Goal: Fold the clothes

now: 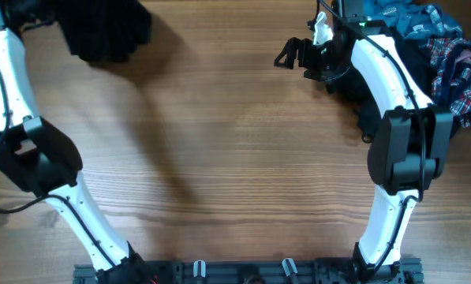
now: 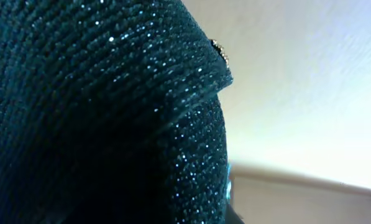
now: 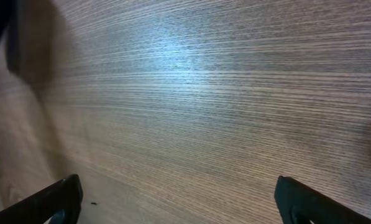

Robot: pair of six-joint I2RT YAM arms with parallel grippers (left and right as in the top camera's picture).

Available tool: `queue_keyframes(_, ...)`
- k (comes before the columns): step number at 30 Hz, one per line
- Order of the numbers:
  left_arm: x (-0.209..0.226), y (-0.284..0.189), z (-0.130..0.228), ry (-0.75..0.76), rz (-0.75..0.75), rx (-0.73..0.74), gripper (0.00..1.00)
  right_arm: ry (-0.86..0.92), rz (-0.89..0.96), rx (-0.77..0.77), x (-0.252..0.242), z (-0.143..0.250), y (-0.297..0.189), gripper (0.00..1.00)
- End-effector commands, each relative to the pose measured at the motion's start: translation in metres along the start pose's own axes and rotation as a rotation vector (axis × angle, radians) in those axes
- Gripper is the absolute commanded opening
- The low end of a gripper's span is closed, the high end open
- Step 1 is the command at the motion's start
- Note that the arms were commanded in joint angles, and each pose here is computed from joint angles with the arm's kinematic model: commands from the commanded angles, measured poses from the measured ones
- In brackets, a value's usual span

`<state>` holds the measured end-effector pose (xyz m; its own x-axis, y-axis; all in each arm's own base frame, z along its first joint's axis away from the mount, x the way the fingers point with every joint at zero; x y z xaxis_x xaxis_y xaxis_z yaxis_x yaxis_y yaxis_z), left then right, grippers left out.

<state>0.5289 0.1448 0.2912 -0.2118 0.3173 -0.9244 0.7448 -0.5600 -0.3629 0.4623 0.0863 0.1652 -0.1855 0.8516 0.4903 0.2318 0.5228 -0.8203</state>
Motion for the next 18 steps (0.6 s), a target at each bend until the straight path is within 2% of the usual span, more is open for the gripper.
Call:
queue_keyframes(1, -0.026, -0.015, 0.006, 0.238, 0.049, 0.008, 0.04, -0.034, -0.023, 0.000, 0.007, 0.000, 0.002, 1.00)
queue_keyframes(9, -0.045, -0.030, 0.015, 0.367, -0.203, -0.177, 0.04, -0.038, -0.024, -0.006, 0.007, -0.001, 0.002, 1.00)
queue_keyframes(14, -0.087, -0.036, 0.039, 0.494, -0.436, -0.357, 0.04, -0.038, -0.024, -0.006, 0.007, -0.001, 0.002, 1.00)
queue_keyframes(18, -0.124, -0.031, 0.067, 0.610, -0.480, -0.412, 0.04, -0.038, -0.024, -0.006, 0.007, -0.001, 0.002, 1.00)
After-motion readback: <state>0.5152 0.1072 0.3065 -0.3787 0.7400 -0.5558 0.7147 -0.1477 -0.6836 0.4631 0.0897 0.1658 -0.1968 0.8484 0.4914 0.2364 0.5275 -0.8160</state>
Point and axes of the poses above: each gripper's point midway between its finger pads, its own y axis out along the fingers, its own x axis along the line the jaws close on, z = x × y, the point moved 9 cm from there along -y, back along the fingers, and after that the axes turned 11 degrees about -y, right-handed, at the moved point
